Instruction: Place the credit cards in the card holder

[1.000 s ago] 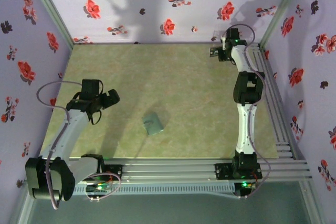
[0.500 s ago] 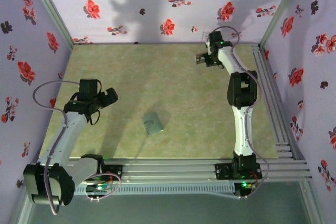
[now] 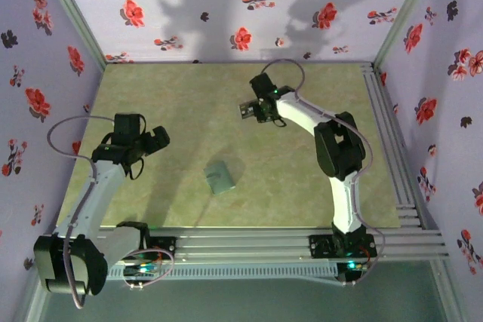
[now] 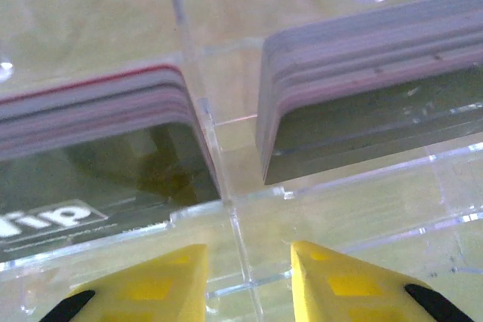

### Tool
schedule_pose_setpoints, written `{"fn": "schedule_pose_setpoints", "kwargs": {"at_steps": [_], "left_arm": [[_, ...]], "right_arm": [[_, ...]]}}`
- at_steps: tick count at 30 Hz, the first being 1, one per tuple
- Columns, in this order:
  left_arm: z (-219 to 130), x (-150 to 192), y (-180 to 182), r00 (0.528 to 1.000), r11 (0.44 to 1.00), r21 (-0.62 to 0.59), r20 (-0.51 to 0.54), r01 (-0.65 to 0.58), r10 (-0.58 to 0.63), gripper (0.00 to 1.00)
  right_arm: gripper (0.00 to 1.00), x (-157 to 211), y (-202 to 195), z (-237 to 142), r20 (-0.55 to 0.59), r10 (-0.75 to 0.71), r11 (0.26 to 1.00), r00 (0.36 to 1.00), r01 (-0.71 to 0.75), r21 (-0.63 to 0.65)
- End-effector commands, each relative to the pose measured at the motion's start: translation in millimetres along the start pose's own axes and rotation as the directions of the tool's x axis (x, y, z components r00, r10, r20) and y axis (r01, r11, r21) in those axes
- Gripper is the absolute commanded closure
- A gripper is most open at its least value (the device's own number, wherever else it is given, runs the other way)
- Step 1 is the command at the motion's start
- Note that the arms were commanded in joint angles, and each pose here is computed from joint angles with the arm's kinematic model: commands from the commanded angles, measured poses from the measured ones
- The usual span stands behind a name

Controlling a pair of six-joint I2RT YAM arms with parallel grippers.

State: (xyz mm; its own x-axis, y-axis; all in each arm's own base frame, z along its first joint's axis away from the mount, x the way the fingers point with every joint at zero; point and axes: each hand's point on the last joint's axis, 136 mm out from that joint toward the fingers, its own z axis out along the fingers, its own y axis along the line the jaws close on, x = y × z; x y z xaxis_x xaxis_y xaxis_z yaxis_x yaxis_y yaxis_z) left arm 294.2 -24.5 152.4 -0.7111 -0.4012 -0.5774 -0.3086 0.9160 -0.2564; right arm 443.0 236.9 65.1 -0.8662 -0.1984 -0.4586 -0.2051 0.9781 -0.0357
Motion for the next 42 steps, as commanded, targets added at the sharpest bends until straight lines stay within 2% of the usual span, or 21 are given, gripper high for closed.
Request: {"fn": "schedule_pose_setpoints", "kwargs": {"at_steps": [1, 9, 12, 14, 16, 20, 23, 26, 29, 35, 42], "left_arm": [[7, 11, -2, 0.999, 1.000, 0.015, -0.038, -0.010, 0.011, 0.00], [7, 14, -5, 0.998, 1.000, 0.027, -0.055, 0.014, -0.012, 0.00], [9, 23, -12, 0.996, 0.995, 0.086, -0.074, 0.059, -0.053, 0.01], [10, 36, -11, 0.988, 0.992, 0.085, -0.127, 0.094, -0.082, 0.01], [9, 52, -12, 0.968, 0.988, 0.075, -0.224, 0.133, -0.113, 0.01], [6, 86, -31, 0.919, 0.976, 0.159, -0.386, 0.147, -0.075, 0.04], [3, 107, -40, 0.888, 0.966, 0.195, -0.456, 0.168, -0.063, 0.06], [2, 118, -51, 0.871, 0.954, 0.245, -0.490, 0.175, -0.034, 0.08], [3, 129, -55, 0.848, 0.951, 0.256, -0.530, 0.172, -0.011, 0.11], [10, 128, -55, 0.826, 0.963, 0.216, -0.563, 0.158, -0.009, 0.11], [10, 101, -62, 0.863, 0.967, 0.223, -0.505, 0.123, 0.006, 0.09]], "right_arm": [[0.68, -12, 17, -13, 0.088, 0.092, 0.995, 0.992, -0.089, -0.036], [0.67, -9, 50, -18, 0.100, 0.094, 0.994, 0.991, -0.087, -0.068], [0.63, -11, 53, -25, 0.111, 0.099, 0.991, 0.989, -0.089, -0.096], [0.60, -11, 55, -31, 0.110, 0.075, 0.991, 0.991, -0.062, -0.117], [0.56, -7, 55, -41, 0.093, 0.030, 0.992, 0.995, -0.018, -0.125], [0.49, 10, 56, -62, 0.077, -0.048, 0.982, 0.996, 0.061, -0.181], [0.46, 33, 71, -81, 0.026, -0.089, 0.947, 0.996, 0.093, -0.307], [0.45, 68, 103, -98, -0.026, -0.115, 0.880, 0.993, 0.090, -0.466], [0.46, 104, 136, -110, -0.093, -0.138, 0.820, 0.986, 0.061, -0.568], [0.45, 171, 162, -108, -0.173, -0.284, 0.795, 0.943, 0.131, -0.592], [0.46, 213, 163, -93, -0.278, -0.350, 0.798, 0.894, 0.130, -0.588]]}}
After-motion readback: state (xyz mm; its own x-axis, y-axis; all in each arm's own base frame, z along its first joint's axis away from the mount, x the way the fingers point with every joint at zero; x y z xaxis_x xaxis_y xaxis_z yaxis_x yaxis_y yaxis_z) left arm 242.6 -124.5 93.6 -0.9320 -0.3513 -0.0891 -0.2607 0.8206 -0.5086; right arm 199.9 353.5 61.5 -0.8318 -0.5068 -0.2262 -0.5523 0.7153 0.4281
